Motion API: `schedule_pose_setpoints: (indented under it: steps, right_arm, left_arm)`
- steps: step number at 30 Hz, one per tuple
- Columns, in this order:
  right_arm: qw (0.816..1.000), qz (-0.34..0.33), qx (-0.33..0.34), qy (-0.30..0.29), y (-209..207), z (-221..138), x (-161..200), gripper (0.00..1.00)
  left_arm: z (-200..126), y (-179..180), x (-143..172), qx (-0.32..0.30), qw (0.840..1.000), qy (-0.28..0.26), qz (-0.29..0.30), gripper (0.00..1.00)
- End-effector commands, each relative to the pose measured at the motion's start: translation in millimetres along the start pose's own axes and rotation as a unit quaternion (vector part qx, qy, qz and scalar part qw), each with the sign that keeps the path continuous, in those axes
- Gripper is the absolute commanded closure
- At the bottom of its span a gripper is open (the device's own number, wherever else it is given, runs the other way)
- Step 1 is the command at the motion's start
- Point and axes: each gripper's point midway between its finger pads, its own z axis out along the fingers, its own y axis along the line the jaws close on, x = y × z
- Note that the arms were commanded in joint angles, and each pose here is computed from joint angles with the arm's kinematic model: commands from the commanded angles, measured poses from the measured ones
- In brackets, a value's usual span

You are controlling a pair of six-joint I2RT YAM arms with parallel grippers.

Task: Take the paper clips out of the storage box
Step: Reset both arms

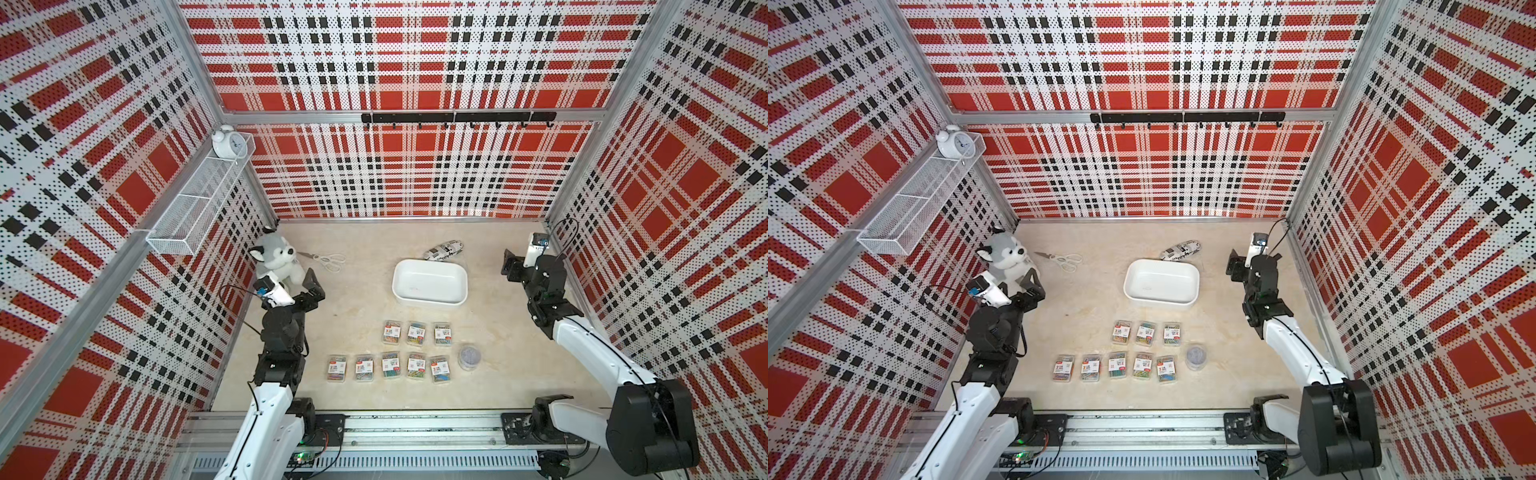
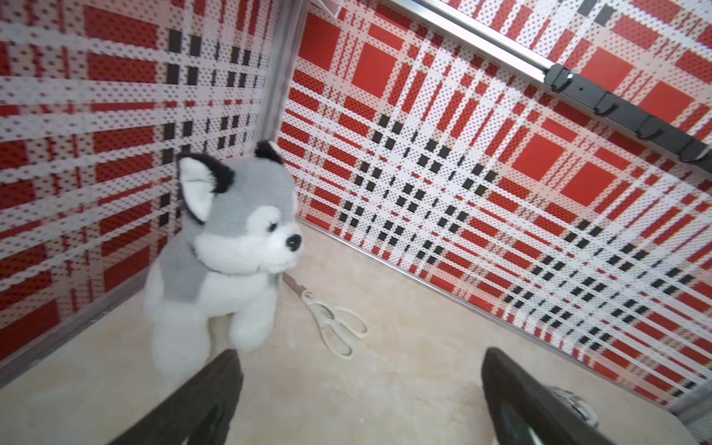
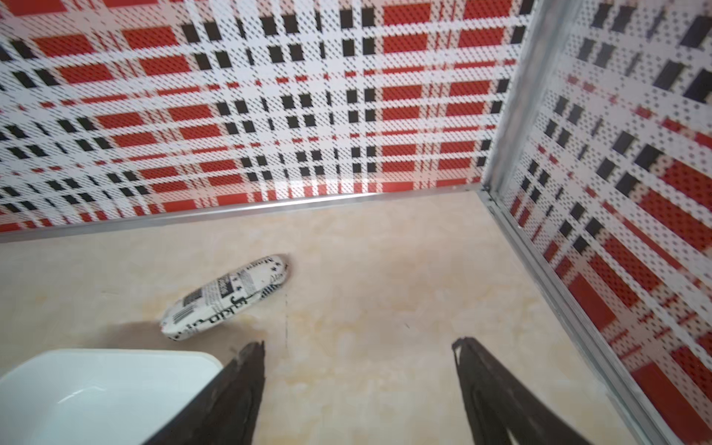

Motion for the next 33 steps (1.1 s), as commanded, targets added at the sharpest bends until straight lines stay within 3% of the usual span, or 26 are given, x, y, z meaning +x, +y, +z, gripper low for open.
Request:
schedule_pose_setpoints:
  steps: [1, 7, 18, 23, 33]
  right_arm:
    - [0.994, 0.008, 0.069, -0.087, -29.6, -13.0, -24.9, 0.16]
    - [0.991, 0.01, 0.105, -0.088, -55.5, -19.0, 20.9, 0.14]
    - [0.993, 0.008, 0.098, -0.064, -54.9, 1.0, 75.3, 0.14]
    - [0.995, -0.006, 0.093, -0.042, -50.5, 20.3, 85.7, 0.15]
    - [0.996, -0.008, 0.082, -0.045, -47.0, 19.9, 86.3, 0.15]
  left_arm:
    - [-3.8, 16.0, -31.3, -0.032, 0.996, -0.079, 0.018, 0.02]
    - [-6.9, 54.1, -20.2, -0.077, 0.992, -0.097, 0.02, 0.02]
    - [-10.2, 97.3, 19.2, -0.113, 0.99, -0.083, 0.029, 0.02]
    - [-6.7, 101.1, 22.6, -0.118, 0.989, -0.088, 0.034, 0.02]
    - [5.7, 98.7, 31.3, -0.111, 0.989, -0.076, 0.056, 0.02]
